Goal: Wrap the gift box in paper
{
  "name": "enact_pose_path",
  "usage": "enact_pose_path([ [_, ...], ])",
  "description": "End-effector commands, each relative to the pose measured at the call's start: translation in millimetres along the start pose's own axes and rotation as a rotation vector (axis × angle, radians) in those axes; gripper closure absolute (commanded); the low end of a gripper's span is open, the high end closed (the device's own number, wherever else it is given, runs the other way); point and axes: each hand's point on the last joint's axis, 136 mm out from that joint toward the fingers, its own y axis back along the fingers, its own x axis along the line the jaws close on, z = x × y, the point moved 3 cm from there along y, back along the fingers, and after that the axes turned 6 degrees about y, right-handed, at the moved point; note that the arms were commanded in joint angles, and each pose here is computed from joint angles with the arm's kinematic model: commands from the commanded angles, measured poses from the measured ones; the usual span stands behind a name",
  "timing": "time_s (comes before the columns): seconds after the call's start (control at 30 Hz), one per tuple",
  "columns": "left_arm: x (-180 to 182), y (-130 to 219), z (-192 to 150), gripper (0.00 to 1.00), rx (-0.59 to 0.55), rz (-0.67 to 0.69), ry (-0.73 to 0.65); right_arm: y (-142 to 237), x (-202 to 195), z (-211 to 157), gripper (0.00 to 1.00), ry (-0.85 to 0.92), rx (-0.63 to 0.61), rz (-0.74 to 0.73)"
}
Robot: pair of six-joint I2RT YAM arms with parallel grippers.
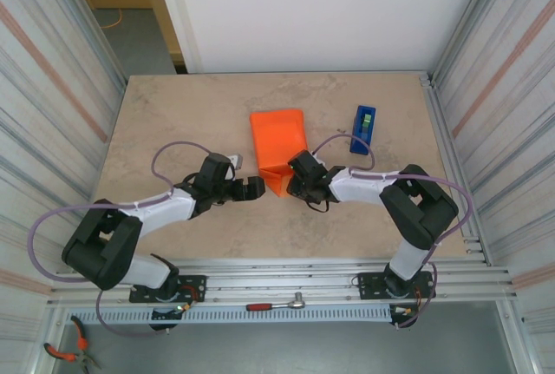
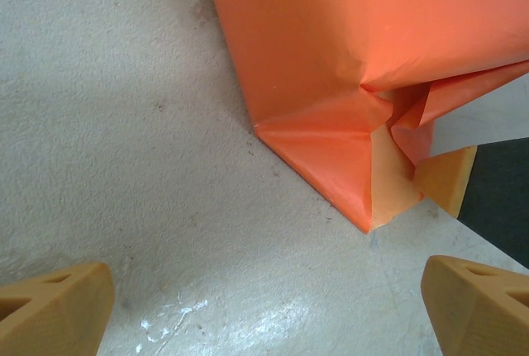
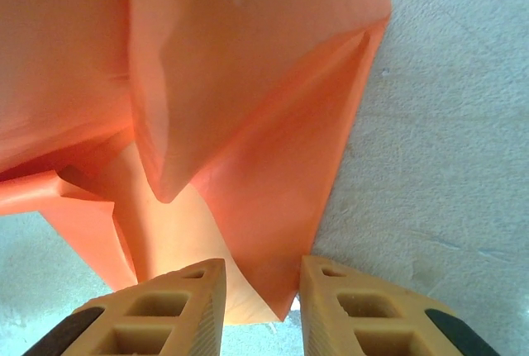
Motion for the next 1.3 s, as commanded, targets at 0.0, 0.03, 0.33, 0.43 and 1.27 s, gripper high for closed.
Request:
enact_pose_path([
  [0.0,-10,0,8,0.04,-0.01,-0.028,-0.026,8,-10,-12,0.7,-0.009,0.017,-0.048],
  [0.03,-10,-1,7,0.04,-0.011,-0.028,-0.025,7,-11,-12,0.69,-0.013,0.017,-0.048],
  [0.33,-11,-2,8,0.04,-0.007,-0.031,-0.025,-5,-4,-8,0.73,-0.002,0.019,-0.062],
  [0.43,-11,-2,9,0.04,-0.009,-0.031,-0.025,-6,-5,-6,0.79,-0.004,0.01,-0.077],
  [1.27,-10,-1,-2,0.28,0.019,-0.056,-0.03,33,23,34,1.0,-0.055,-0.086,0.084],
])
